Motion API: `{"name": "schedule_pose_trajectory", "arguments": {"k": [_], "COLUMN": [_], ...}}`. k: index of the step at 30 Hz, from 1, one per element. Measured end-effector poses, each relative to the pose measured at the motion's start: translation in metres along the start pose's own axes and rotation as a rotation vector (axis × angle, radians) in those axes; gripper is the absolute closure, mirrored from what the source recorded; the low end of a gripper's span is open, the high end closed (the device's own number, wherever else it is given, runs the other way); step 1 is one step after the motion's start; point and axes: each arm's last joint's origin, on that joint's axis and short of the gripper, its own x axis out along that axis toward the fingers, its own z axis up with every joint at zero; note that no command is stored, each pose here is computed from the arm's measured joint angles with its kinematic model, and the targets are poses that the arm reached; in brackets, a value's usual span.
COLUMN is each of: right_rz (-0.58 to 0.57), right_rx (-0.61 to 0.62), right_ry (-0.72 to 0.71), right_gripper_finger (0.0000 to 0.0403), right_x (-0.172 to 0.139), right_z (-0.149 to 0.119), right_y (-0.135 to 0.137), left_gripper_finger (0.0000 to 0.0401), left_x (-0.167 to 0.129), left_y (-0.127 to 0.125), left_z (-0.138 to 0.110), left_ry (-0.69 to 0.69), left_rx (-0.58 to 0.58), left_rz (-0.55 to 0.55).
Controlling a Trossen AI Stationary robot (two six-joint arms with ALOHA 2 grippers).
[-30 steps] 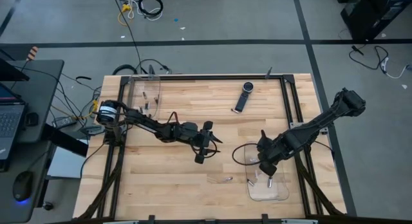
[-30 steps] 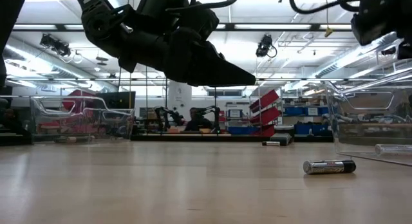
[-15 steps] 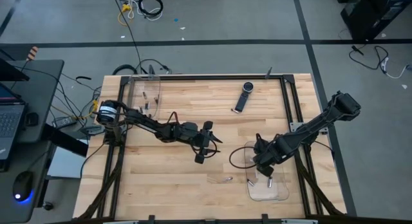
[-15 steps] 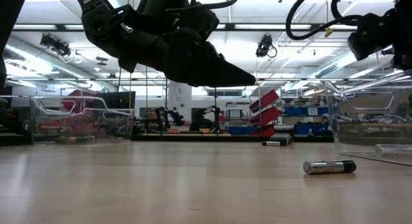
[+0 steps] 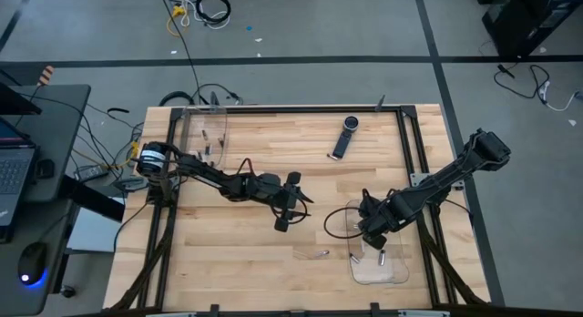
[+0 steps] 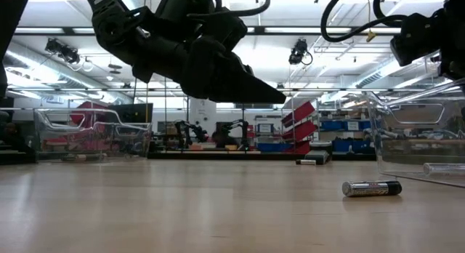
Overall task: Sort batteries
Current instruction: Put the silver battery into the bottom transparent bin
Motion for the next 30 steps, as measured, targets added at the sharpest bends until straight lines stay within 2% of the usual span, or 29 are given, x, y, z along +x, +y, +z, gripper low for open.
{"name": "schedule_pose_trajectory", "arguments": {"k": [19, 24, 27, 30], "right_rz": [-0.002, 0.024, 0.044, 0.061], "right_rx": [-0.006, 0.0, -0.013, -0.051], "right_ry": [-0.014, -0.019, -0.074, -0.169], "right_gripper_finger": [0.0325, 0.0324, 0.0324, 0.0326], "right_x": [0.0, -0.009, -0.021, -0.037], "right_z": [0.0, 0.002, 0.005, 0.008], "right_y": [0.0, 0.004, 0.009, 0.017], "left_gripper_finger": [0.0208, 0.0208, 0.0208, 0.0208], "left_x": [0.0, 0.0, 0.0, 0.001], "left_y": [0.0, -0.004, -0.014, -0.028], "left_z": [0.0, 0.0, 0.002, 0.004], "left_ry": [0.004, -0.011, -0.027, -0.021], "left_rx": [-0.021, -0.073, -0.083, -0.07], "left_rz": [-0.005, -0.101, -0.212, -0.254]}}
